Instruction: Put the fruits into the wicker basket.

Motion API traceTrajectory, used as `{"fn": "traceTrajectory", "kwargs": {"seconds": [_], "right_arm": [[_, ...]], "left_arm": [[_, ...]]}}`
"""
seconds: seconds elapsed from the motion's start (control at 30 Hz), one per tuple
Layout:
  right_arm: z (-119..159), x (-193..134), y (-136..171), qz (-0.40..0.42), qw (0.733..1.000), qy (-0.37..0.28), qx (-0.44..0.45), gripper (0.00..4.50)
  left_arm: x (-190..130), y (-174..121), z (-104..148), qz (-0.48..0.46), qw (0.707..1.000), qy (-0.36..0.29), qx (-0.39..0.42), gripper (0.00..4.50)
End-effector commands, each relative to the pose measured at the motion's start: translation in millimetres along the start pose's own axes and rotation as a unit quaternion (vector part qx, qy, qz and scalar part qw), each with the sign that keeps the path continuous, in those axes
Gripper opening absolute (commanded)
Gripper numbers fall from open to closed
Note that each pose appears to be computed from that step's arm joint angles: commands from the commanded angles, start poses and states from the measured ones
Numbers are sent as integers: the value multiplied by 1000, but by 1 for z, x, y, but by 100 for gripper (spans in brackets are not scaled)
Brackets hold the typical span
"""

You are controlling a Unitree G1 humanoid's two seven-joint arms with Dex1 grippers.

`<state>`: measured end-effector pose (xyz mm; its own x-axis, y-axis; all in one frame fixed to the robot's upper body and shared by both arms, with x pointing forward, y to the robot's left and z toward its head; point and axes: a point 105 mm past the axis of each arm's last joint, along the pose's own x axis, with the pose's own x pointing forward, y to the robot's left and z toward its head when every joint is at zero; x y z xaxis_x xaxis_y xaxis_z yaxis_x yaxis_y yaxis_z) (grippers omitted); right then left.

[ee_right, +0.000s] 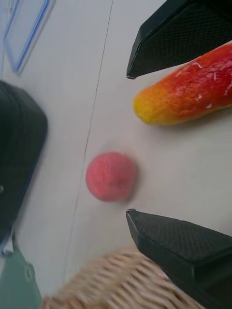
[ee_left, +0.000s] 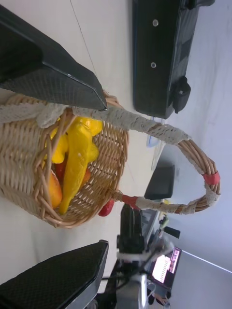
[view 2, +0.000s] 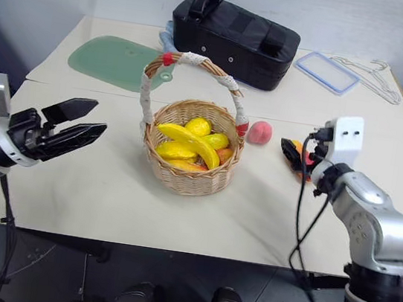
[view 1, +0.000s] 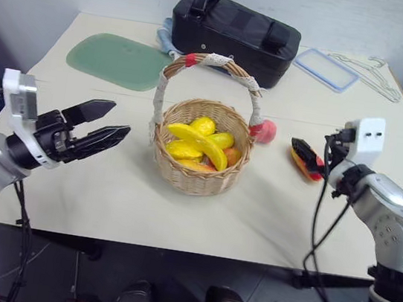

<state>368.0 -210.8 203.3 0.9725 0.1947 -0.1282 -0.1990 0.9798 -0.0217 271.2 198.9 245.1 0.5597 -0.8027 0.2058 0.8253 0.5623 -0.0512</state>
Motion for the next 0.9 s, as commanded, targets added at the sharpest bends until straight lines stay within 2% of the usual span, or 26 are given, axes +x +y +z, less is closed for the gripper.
{"fn": "traceTrajectory", "kwargs": {"seconds": [0.03,0.1,0.23,0.33,0.53,0.7,0.9], "right_arm": [[14,15,4,-22,1000,3,3,446],[28,29,10,-26,999,-9,16,446],[27,59,3,-71,997,26,-4,446],[33,78,19,-43,998,26,31,446],[28,106,54,19,998,51,31,446],[15,118,57,18,997,79,17,446],[1,122,70,58,993,106,13,446]], "left_arm": [[6,-6,7,-8,1000,-15,21,450],[7,-2,3,-2,1000,-17,17,450],[16,-1,-1,-9,1000,-22,17,450],[20,-1,0,-13,999,-28,19,450],[24,-3,-2,-16,999,-32,21,450],[26,-2,0,-17,999,-32,32,450],[22,-4,1,-13,999,-26,42,450]]}}
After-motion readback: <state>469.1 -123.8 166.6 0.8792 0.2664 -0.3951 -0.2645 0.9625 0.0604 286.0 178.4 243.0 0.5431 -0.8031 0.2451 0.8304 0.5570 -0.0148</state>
